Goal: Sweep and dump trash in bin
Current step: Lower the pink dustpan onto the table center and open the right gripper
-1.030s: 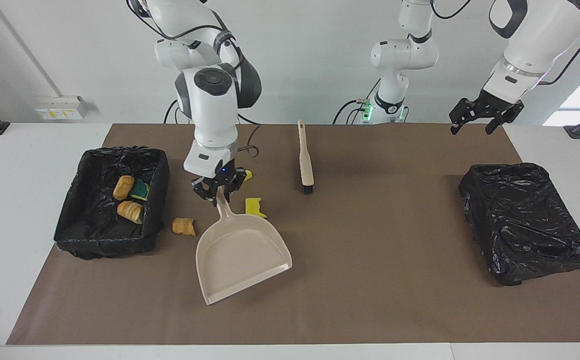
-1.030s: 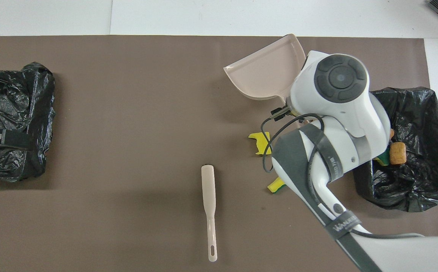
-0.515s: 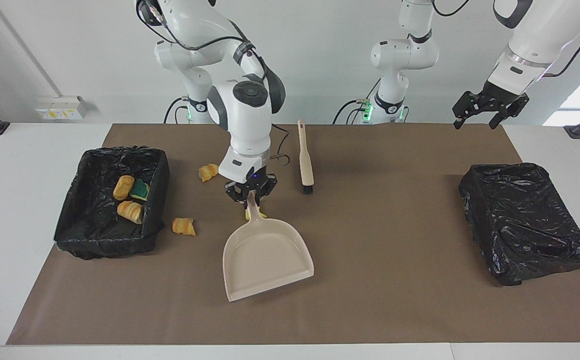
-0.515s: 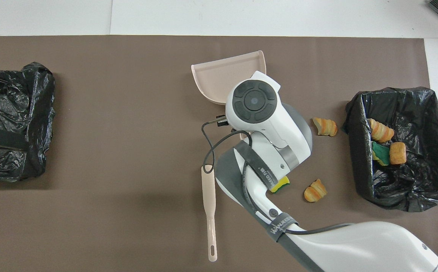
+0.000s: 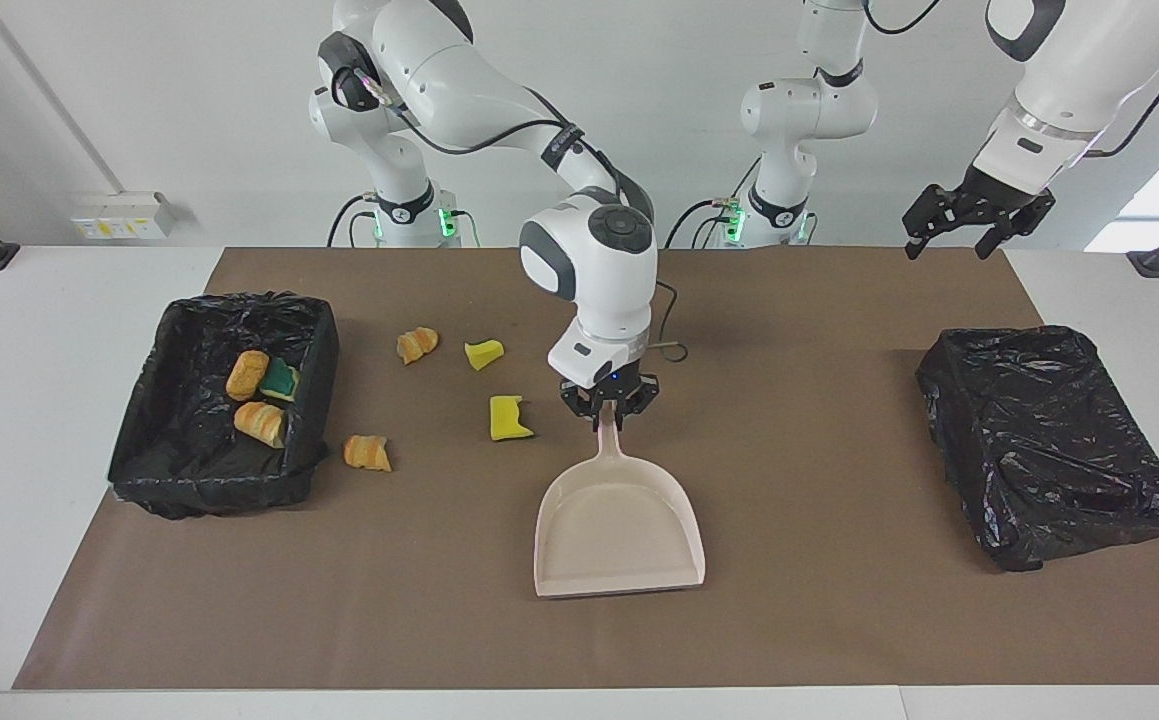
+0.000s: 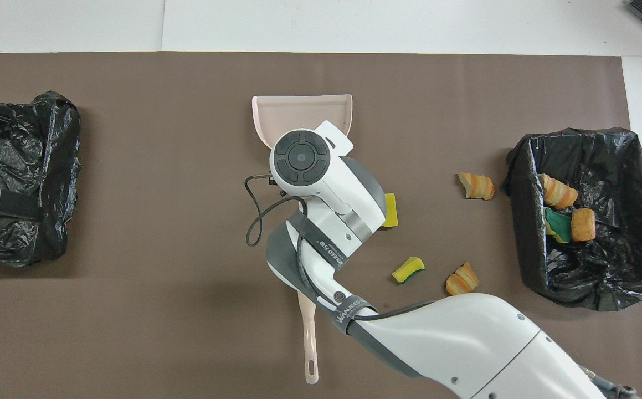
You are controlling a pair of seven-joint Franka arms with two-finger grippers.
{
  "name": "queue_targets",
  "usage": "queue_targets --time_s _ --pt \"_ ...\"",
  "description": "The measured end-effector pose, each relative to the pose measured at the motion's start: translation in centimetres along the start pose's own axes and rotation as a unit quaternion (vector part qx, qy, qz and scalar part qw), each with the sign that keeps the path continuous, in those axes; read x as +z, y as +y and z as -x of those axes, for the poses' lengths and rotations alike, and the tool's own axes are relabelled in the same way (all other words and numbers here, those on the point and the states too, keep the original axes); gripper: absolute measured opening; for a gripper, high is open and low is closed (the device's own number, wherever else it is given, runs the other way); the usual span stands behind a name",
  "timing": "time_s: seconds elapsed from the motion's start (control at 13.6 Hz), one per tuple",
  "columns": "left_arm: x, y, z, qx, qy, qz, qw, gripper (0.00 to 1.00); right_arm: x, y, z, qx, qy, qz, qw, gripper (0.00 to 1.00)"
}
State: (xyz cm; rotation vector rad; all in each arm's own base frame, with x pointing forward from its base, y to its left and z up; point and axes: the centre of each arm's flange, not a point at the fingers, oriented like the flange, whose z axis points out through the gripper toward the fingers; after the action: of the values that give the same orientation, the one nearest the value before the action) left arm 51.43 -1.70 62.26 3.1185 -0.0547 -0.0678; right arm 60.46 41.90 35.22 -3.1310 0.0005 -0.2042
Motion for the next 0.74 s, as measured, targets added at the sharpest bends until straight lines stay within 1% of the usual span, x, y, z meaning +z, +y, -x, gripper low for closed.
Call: queue_targets --time_s 0.07,0.15,0.22,0.29,0.37,0.44,0.51,0.59,0.74 --pt "0.1 0.0 -0.1 0.0 -0.001 0.0 1.0 1.0 -0.1 0.0 -0.1 0.002 0.001 -0.001 1.0 0.32" --pt "0.2 0.0 -0.1 0.0 -0.002 0.0 1.0 1.0 -0.3 0.0 -0.3 0.004 0.004 -0.002 1.0 0.39" --pt "0.3 0.0 -0.2 0.0 -0.002 0.0 1.0 1.0 -0.7 0.1 -0.5 0.005 0.007 -0.004 1.0 0.48" --pt "0.3 0.0 -0.3 0.0 -0.002 0.0 1.0 1.0 -1.4 0.0 -0.7 0.006 0.012 -0.007 1.0 0.6" --pt "0.3 0.1 -0.3 0.001 -0.001 0.0 1.0 1.0 -2.3 0.0 -0.7 0.006 0.017 -0.009 1.0 0.7" --pt "0.3 0.1 -0.3 0.001 0.0 0.0 1.0 1.0 -3.6 0.1 -0.6 0.008 0.021 -0.01 1.0 0.85" --pt "0.4 0.1 -0.3 0.001 0.0 0.0 1.0 1.0 -5.0 0.2 -0.2 0.012 0.025 -0.009 1.0 0.95" --pt "0.4 0.1 -0.3 0.001 0.0 0.0 1.0 1.0 -6.5 0.4 0.5 0.016 0.026 -0.008 1.0 1.0" --pt "0.5 0.1 -0.2 0.001 -0.005 0.0 1.0 1.0 -9.0 0.9 2.9 0.02 0.017 -0.008 1.0 1.0"
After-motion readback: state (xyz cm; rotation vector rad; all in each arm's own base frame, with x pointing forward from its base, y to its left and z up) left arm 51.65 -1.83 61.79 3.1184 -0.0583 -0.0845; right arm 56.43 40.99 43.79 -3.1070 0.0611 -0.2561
